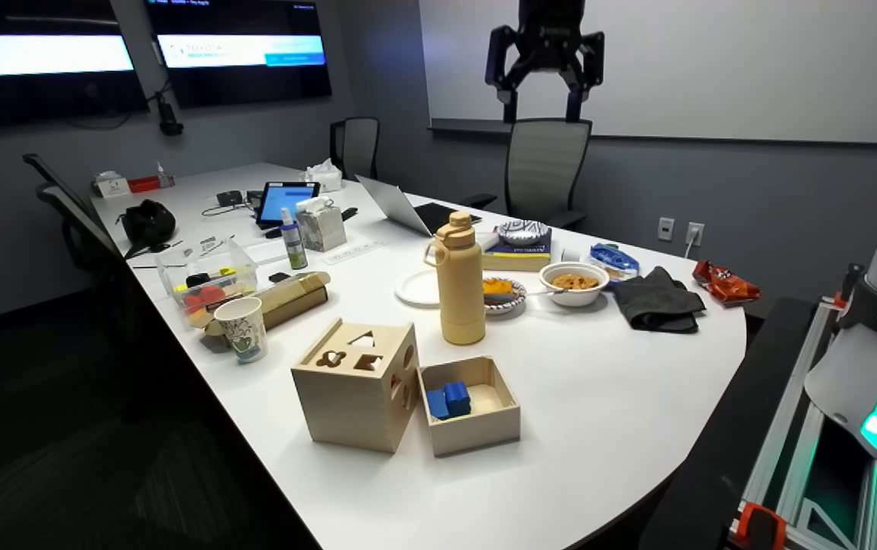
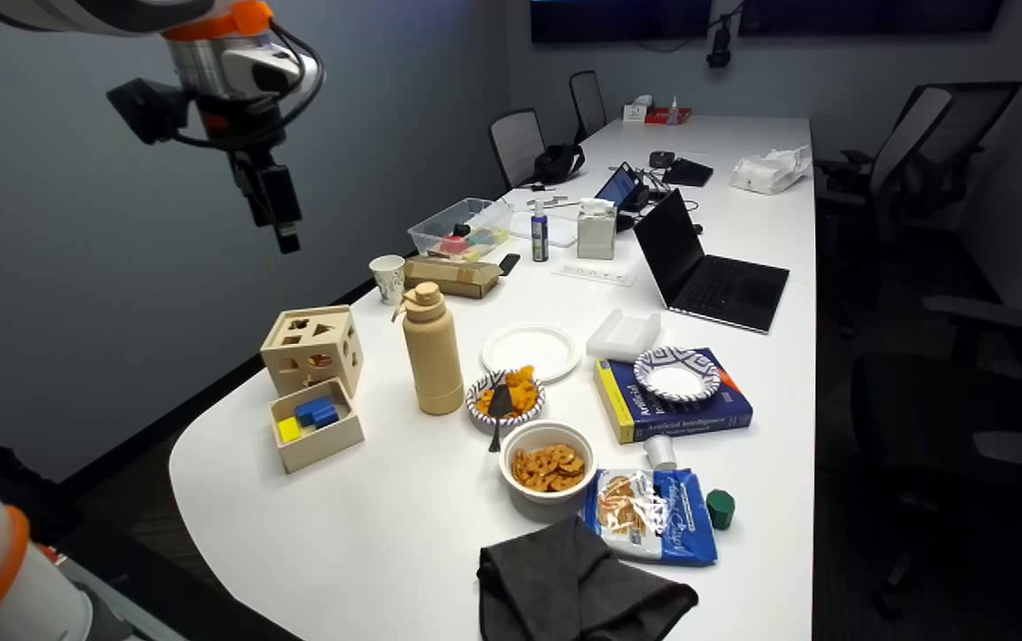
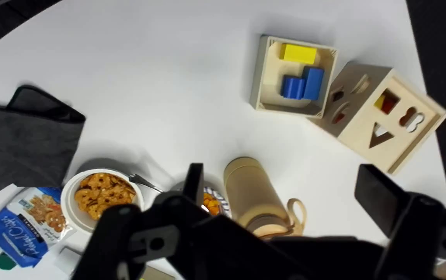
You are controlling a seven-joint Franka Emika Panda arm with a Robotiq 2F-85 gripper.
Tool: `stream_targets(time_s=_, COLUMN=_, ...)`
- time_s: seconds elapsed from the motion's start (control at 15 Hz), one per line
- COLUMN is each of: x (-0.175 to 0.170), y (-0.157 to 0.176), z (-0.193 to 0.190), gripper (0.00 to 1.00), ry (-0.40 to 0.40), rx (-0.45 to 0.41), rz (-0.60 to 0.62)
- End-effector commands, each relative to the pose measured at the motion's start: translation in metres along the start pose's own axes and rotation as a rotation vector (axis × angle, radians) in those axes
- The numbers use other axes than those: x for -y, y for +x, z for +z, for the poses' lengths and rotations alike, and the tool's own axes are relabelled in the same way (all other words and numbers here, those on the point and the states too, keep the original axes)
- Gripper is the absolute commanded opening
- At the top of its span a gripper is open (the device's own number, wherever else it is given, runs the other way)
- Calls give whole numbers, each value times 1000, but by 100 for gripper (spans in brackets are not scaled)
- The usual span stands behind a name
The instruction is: Use the black cloth to wipe the table
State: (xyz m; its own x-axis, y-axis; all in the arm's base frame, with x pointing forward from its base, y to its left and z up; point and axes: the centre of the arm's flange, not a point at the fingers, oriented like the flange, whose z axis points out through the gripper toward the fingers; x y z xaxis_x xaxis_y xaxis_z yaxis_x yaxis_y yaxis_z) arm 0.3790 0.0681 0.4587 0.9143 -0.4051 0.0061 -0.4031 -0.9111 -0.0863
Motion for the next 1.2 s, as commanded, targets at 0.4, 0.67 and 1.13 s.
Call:
stream_targets(time_s=0.4, x=-166, y=110, z=131, gripper=100, ry=-9, rx=-46, rz=357)
stream_targets(time_s=0.67, x=-235, y=127, z=173, gripper=100, ry=-24, rx=-61, rz=528)
stream_targets(time_s=1.13, x=-302, y=130, z=254, gripper=100, ry=-76, rx=-6, rz=717)
